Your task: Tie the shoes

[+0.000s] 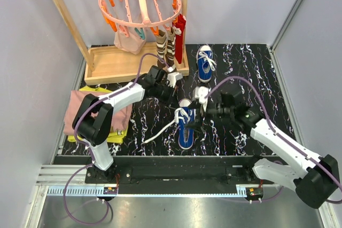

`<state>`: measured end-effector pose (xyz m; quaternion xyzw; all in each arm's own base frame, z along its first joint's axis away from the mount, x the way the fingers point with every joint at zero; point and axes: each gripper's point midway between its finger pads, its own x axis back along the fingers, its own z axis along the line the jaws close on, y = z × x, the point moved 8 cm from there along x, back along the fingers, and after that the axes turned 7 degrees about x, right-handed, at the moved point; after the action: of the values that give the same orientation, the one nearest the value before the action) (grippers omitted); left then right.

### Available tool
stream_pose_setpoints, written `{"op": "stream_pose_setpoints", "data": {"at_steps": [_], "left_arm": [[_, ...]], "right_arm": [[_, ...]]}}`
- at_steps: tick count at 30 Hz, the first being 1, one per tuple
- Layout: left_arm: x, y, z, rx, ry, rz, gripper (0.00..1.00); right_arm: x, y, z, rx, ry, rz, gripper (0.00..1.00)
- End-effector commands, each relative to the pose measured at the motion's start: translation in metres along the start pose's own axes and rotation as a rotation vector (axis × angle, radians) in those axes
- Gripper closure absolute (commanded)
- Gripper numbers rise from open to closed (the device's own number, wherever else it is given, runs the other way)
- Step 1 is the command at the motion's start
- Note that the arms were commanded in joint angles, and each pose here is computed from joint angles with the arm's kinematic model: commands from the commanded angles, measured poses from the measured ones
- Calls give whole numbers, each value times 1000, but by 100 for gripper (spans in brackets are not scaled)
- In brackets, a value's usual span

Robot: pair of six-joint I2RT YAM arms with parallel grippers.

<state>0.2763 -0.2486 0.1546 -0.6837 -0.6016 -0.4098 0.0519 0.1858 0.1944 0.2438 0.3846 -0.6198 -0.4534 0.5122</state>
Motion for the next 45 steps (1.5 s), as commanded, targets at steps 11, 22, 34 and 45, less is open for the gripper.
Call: {"op": "stream_pose_setpoints", "data": {"at_steps": [11,22,34,45], "left_arm": [[-14,11,9,155,108,-12,100],[-22,14,16,154,89,38,100],[-33,10,28,133,90,77,100],[-36,7,32,122,79,95,100]], "right_arm": [[-92,-19,36,481,455,186,22],[-171,-58,41,581,492,274,49],[-209,-83,29,565,516,328,25],[-219,-107,17,485,585,396,38]]}}
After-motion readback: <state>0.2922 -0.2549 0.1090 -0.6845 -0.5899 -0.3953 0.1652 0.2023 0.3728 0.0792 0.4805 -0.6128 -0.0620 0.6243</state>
